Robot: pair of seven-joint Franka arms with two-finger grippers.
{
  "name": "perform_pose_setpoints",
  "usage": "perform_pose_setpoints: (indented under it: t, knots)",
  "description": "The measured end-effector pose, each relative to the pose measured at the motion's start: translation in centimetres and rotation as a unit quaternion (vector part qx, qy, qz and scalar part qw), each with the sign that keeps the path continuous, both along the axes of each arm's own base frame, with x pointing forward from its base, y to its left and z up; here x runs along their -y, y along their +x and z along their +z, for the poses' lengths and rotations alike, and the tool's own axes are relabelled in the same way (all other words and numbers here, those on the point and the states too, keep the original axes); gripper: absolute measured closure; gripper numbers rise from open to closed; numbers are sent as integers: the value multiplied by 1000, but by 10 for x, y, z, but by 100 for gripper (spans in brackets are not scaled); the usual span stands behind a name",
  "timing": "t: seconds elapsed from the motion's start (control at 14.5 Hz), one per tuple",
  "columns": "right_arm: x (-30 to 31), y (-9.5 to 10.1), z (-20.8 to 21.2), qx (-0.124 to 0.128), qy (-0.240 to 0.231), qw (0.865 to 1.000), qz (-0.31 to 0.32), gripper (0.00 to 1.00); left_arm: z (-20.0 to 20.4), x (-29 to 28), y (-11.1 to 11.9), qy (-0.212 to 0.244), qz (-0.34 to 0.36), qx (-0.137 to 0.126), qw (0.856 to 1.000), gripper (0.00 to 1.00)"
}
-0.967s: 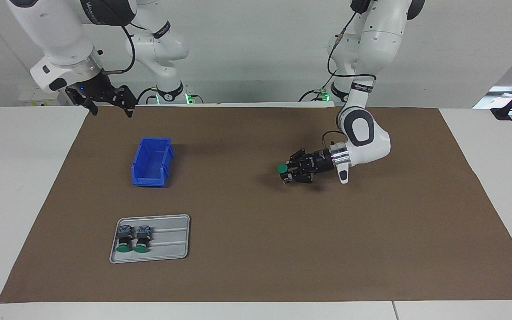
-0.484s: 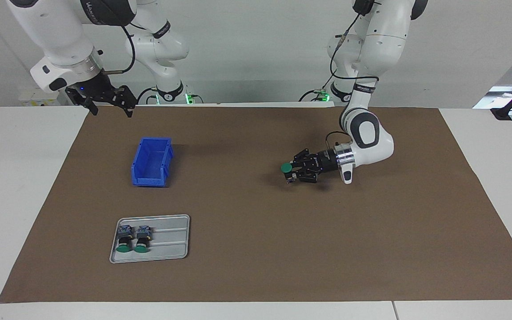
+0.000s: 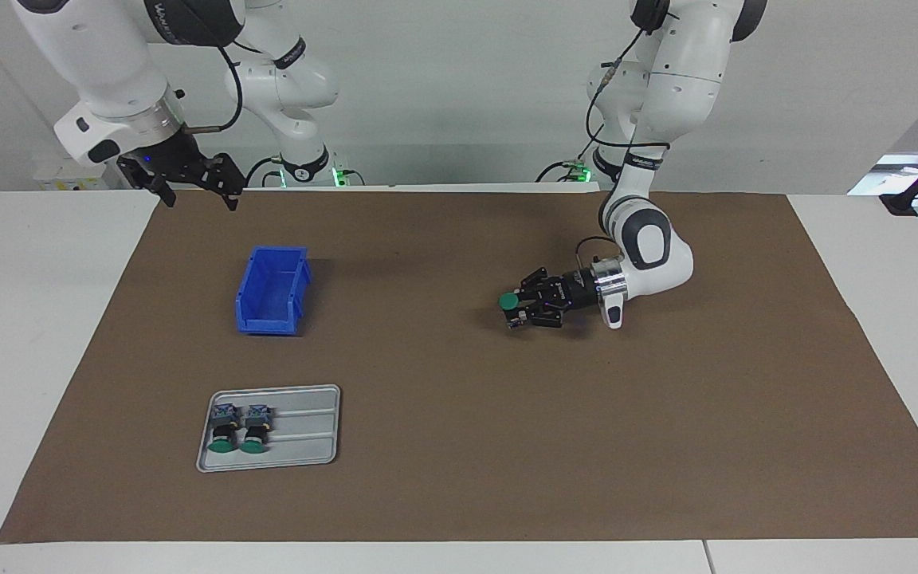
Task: Place and press button with both arms
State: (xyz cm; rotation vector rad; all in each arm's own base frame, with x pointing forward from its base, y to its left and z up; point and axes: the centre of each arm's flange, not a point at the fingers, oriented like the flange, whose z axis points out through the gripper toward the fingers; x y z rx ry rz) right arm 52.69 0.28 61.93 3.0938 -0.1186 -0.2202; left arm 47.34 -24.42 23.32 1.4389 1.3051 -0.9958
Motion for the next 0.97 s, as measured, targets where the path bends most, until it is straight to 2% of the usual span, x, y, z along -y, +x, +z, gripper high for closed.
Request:
perform_pose_setpoints:
  t: [0.97]
  knots:
    - [-2, 0, 0, 0, 0, 1000, 2, 0, -13, 10, -5, -17, 18, -7, 1000, 67]
